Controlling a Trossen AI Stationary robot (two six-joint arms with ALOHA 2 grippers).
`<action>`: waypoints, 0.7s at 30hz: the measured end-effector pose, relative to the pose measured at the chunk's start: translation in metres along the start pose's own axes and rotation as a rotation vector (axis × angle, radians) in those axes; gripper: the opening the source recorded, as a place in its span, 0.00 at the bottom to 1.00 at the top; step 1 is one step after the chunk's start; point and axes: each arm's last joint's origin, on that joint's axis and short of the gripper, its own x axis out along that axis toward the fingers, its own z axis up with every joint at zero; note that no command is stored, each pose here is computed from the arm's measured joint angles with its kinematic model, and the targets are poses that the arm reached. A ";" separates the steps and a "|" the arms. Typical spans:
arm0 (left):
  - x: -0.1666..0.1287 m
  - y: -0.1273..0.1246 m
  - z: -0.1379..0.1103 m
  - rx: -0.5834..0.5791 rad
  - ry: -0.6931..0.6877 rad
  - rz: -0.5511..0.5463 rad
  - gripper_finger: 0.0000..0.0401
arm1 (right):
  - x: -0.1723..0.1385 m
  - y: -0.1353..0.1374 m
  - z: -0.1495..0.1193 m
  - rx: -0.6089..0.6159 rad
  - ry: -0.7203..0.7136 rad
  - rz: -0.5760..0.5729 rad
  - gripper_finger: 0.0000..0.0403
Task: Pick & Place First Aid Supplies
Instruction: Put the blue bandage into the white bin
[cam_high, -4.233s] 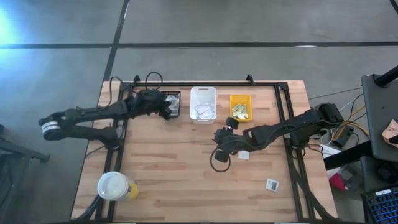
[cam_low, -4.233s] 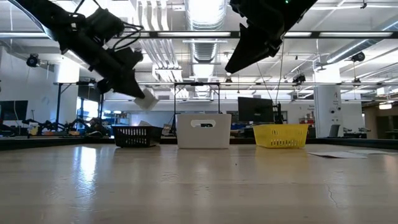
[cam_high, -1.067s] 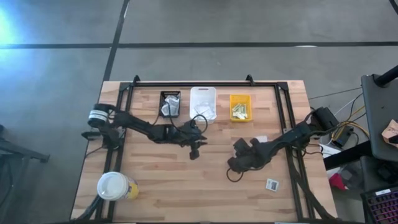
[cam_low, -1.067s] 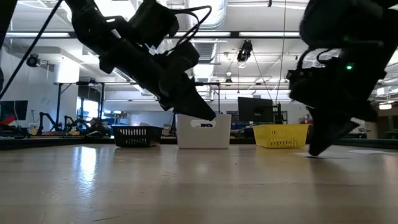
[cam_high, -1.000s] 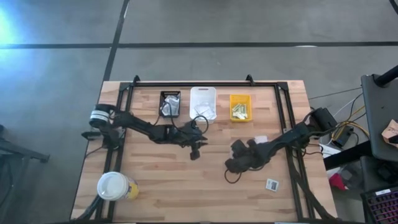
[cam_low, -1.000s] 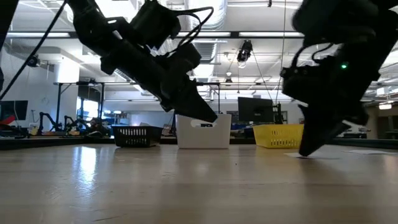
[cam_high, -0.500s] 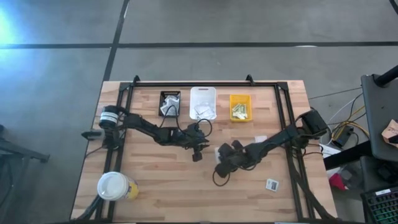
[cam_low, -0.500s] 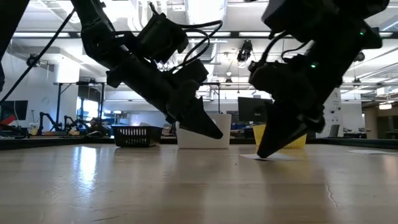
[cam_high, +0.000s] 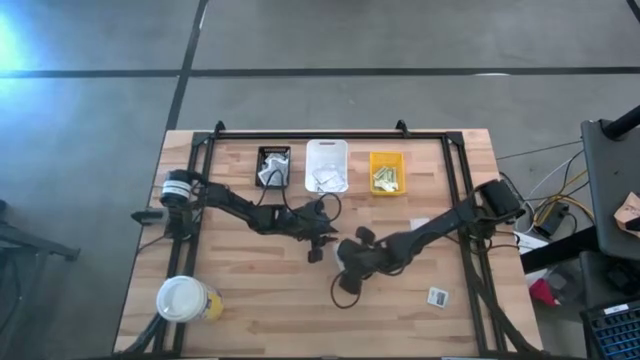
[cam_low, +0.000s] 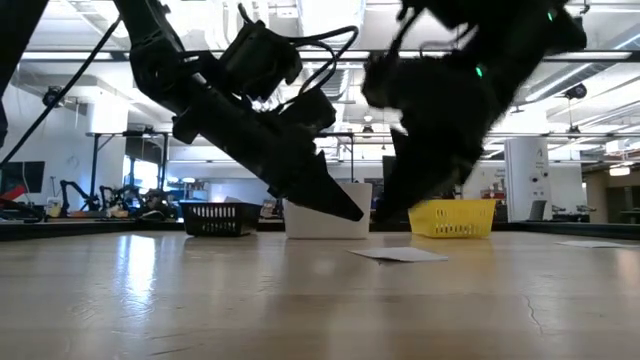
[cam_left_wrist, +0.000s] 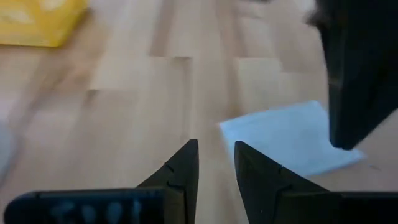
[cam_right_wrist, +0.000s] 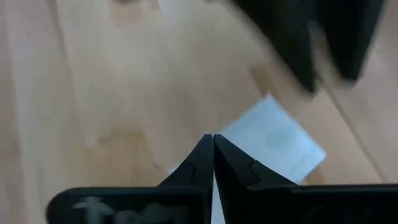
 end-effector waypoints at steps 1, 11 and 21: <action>0.000 -0.001 0.000 0.008 0.000 -0.030 0.24 | -0.003 0.001 0.004 -0.001 -0.015 0.006 0.02; 0.003 -0.009 0.000 0.174 -0.017 -0.114 0.23 | -0.049 -0.001 0.015 -0.065 -0.010 -0.004 0.02; 0.015 -0.011 -0.005 0.245 -0.045 -0.171 0.01 | -0.067 -0.005 -0.003 -0.070 0.049 -0.020 0.02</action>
